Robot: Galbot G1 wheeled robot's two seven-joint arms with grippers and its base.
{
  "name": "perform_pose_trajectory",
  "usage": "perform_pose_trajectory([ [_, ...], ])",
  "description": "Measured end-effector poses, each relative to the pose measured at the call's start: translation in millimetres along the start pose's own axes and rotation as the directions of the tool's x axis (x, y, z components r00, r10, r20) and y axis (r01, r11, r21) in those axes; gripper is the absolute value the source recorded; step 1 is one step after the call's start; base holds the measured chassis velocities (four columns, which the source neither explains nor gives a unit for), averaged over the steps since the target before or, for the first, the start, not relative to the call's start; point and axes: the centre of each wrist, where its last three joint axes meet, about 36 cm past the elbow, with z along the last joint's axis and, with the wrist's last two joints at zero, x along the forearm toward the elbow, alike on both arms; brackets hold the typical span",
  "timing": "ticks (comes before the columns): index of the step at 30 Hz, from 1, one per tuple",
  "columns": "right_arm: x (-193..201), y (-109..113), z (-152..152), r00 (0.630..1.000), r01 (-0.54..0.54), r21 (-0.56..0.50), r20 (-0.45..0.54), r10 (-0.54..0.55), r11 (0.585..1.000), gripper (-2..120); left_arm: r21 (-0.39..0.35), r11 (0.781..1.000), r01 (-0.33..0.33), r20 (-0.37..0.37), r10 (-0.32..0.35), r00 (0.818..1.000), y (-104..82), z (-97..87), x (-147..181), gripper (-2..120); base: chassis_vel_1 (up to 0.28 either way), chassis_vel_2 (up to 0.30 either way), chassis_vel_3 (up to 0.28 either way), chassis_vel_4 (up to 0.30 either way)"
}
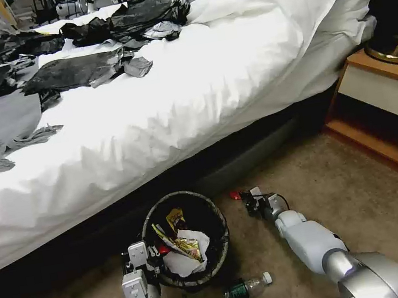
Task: Pick up the trash bin, then pick up the garbage from the floor and place it into the trash bin.
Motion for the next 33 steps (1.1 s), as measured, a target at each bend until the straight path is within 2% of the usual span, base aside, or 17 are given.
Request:
perform_pose_trajectory([
  [17, 1, -3, 1, 0.999, -0.012, 0.011, 0.033, 0.012, 1.000, 0, 0.004, 1.000, -0.003, 0.004, 0.003, 1.000, -0.6, -0.8, -3, 0, 0.000, 0.000, 0.000, 0.000],
  [20, 3, -3, -2, 0.997, -0.024, 0.012, 0.075, 0.023, 1.000, 0, 0.006, 1.000, -0.004, 0.004, 0.004, 1.000, -0.4, -1.0, -3, 0, 0.000, 0.000, 0.000, 0.000],
  [23, 14, -3, -4, 0.987, -0.035, 0.024, 0.158, 0.031, 0.999, 0, 0.008, 1.000, -0.002, 0.005, 0.002, 1.000, 2.1, -2.2, -5, 0, 0.000, 0.000, 0.000, 0.000],
  [33, 72, 1, 25, 0.964, -0.052, 0.016, 0.263, 0.046, 0.999, 0, 0.011, 1.000, -0.005, 0.004, 0.004, 1.000, 4.0, -5.3, -9, 0, 0.000, 0.000, 0.000, 0.000],
])
